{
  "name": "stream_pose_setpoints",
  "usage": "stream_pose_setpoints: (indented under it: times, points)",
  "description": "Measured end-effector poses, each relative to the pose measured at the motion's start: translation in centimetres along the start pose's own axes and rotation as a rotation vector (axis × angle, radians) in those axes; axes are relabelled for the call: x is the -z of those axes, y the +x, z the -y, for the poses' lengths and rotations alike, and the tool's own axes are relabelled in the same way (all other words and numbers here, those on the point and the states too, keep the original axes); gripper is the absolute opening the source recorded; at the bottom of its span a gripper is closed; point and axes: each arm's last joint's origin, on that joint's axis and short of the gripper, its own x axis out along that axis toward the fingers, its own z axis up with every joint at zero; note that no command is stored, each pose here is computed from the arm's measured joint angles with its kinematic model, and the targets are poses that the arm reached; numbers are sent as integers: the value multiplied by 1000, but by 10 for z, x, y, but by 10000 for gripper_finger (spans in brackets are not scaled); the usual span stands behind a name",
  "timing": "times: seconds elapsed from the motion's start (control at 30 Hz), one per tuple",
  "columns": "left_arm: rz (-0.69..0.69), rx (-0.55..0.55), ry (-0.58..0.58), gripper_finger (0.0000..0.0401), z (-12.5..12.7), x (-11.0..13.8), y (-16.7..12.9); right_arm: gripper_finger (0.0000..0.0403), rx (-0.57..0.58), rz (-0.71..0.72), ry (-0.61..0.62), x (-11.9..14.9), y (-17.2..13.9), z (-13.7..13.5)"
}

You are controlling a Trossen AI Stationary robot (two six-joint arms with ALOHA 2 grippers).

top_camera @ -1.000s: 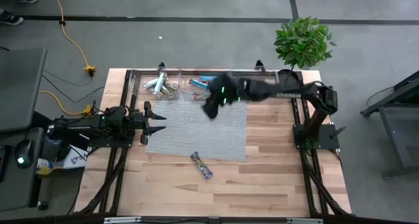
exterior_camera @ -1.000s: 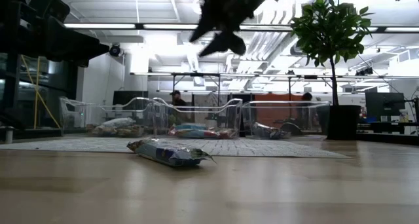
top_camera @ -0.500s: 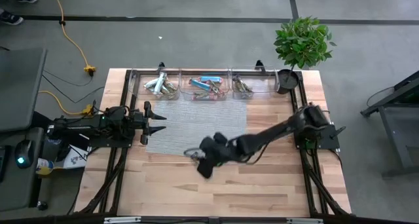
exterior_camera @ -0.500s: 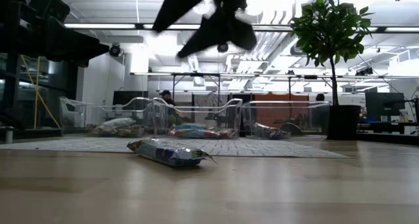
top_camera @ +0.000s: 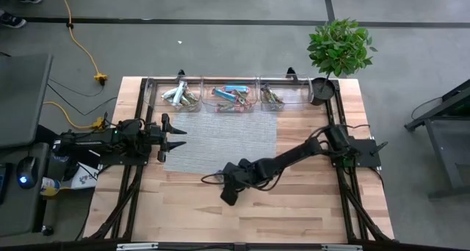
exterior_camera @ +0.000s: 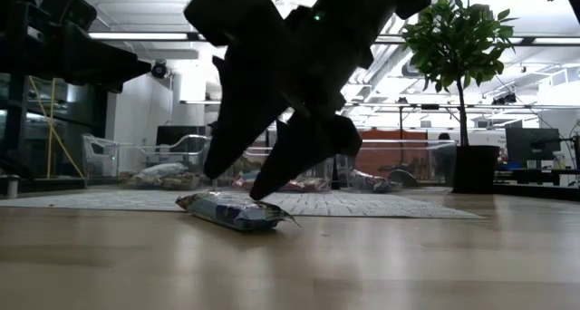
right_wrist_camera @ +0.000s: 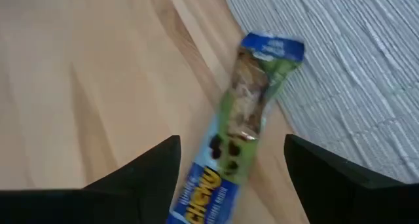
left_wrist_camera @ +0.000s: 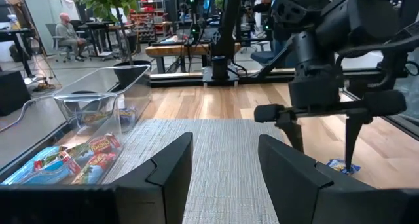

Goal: Pick and place Granola Bars by type
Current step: Put the blue granola bar into the right transparent bin

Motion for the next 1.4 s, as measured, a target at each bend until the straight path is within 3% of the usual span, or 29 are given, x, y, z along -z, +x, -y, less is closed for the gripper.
stream_pose_setpoints:
  times: [0.4,0.77,1.4]
  points:
    - [1,0,0,172,0,0,0,257,-33,-13,11,-8,17,11]
    - [1,0,0,172,0,0,0,252,-21,7,45,7,34,7]
    - [1,1,0,172,0,0,0,96,-21,0,85,9,36,7]
